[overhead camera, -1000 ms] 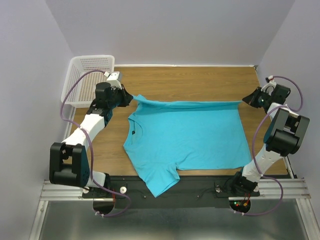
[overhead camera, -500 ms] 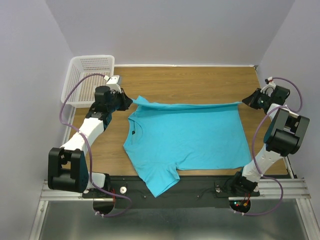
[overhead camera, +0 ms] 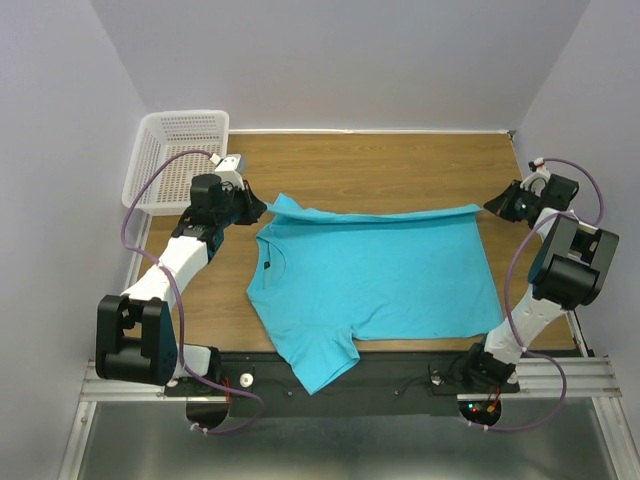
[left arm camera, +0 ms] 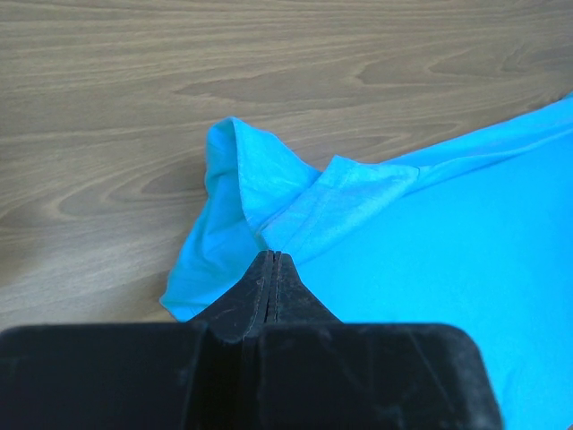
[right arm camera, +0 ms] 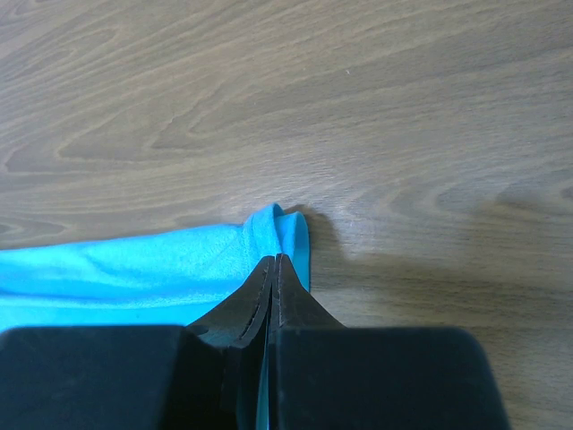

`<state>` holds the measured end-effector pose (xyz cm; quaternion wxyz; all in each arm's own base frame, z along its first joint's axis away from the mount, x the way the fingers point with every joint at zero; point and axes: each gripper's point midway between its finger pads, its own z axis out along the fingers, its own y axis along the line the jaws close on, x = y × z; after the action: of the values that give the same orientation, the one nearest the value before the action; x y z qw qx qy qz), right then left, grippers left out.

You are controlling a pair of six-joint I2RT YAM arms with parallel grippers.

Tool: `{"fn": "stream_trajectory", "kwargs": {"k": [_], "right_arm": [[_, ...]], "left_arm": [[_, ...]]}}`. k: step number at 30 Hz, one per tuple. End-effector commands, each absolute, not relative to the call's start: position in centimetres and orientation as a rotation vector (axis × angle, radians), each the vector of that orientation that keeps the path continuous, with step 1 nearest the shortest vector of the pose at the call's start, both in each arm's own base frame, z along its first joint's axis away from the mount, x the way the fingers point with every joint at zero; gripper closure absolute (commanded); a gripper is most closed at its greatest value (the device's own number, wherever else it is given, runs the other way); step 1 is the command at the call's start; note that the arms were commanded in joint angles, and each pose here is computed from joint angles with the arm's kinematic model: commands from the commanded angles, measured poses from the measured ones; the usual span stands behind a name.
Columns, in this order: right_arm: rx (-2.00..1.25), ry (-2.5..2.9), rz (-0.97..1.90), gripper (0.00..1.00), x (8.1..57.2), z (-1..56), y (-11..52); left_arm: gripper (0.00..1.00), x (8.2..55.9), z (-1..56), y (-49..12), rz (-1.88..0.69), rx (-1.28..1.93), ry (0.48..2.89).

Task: Fold and stack the t-shirts
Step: Fold the tshirt

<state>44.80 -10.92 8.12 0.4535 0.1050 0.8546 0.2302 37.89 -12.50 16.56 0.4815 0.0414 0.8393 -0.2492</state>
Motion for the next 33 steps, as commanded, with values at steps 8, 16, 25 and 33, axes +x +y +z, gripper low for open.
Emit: {"fn": "stream_trajectory", "kwargs": {"k": [8, 16, 25, 33], "right_arm": [[0.228, 2.095, 0.551, 0.99, 43.7, 8.2, -12.0], [0.196, 2.101, 0.574, 0.99, 42.4, 8.0, -11.3], [0.19, 2.119, 0.592, 0.99, 42.1, 7.4, -11.1], [0.161, 2.095, 0.577, 0.99, 41.1, 8.5, -11.1]], "left_arm": [[1.0, 37.7, 17.0, -12.2, -0.594, 0.12, 2.024], [1.0, 37.8, 16.9, -12.1, -0.588, 0.118, 2.025], [1.0, 37.7, 16.6, -12.1, -0.585, 0.115, 2.039], [1.0, 37.9, 16.8, -11.7, -0.564, 0.097, 2.033]]}}
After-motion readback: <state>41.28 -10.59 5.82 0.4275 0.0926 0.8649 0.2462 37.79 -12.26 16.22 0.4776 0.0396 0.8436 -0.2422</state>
